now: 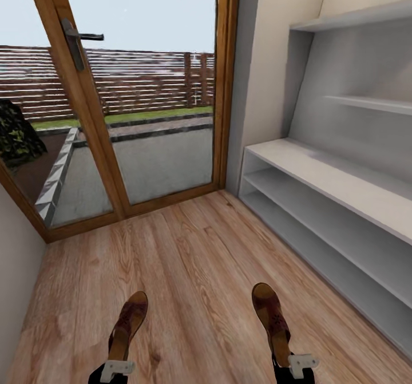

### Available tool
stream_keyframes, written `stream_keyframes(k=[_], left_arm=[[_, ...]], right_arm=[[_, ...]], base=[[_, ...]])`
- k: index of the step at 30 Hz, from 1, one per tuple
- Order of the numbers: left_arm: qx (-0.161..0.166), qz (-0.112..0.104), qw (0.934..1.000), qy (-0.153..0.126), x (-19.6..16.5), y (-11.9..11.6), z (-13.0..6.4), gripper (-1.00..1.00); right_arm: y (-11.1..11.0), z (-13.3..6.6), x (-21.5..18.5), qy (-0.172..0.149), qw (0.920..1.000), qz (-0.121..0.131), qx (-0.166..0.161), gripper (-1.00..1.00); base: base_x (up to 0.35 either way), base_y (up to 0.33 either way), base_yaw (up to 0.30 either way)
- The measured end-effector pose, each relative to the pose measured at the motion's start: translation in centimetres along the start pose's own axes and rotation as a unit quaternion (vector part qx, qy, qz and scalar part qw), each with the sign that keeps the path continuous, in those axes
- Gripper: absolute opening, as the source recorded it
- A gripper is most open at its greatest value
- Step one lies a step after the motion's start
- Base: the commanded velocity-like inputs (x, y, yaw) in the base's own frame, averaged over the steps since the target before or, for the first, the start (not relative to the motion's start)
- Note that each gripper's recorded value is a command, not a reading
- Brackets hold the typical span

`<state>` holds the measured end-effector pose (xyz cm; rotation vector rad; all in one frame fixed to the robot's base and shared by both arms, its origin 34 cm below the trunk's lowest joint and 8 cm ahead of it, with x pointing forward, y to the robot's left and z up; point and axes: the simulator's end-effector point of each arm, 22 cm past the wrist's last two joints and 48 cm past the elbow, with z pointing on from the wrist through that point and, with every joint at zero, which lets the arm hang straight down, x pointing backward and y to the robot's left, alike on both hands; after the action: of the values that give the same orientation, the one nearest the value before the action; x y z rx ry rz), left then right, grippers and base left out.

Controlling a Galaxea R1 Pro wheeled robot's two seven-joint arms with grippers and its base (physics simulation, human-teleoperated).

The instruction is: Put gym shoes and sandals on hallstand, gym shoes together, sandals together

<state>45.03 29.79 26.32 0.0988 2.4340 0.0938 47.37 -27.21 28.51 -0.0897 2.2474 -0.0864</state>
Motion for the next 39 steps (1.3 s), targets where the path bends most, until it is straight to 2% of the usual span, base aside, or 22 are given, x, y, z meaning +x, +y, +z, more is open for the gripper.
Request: stream_keyframes(k=[9, 26, 39], left_arm=[[0.000, 0.000, 1.0000, 0.000, 0.00, 0.01, 0.01, -1.00], [0.002, 0.000, 1.0000, 0.007, 0.65, -0.22, -0.11, -1.00], [0.002, 0.000, 0.9999, 0.010, 0.94, -0.26, -0.16, -1.00]], right_arm=[[0.01, 0.00, 0.00, 0.000, 1.0000, 0.000, 0.000, -1.00], [-0.01, -0.01, 0.02, 0.000, 1.0000, 0.000, 0.000, -1.00], [0.01, -0.02, 0.07, 0.001, 1.0000, 0.000, 0.000, -1.00]], base=[[0.294, 0.203, -0.100], [0.292, 0.213, -0.259], [0.218, 0.250, -0.264]])
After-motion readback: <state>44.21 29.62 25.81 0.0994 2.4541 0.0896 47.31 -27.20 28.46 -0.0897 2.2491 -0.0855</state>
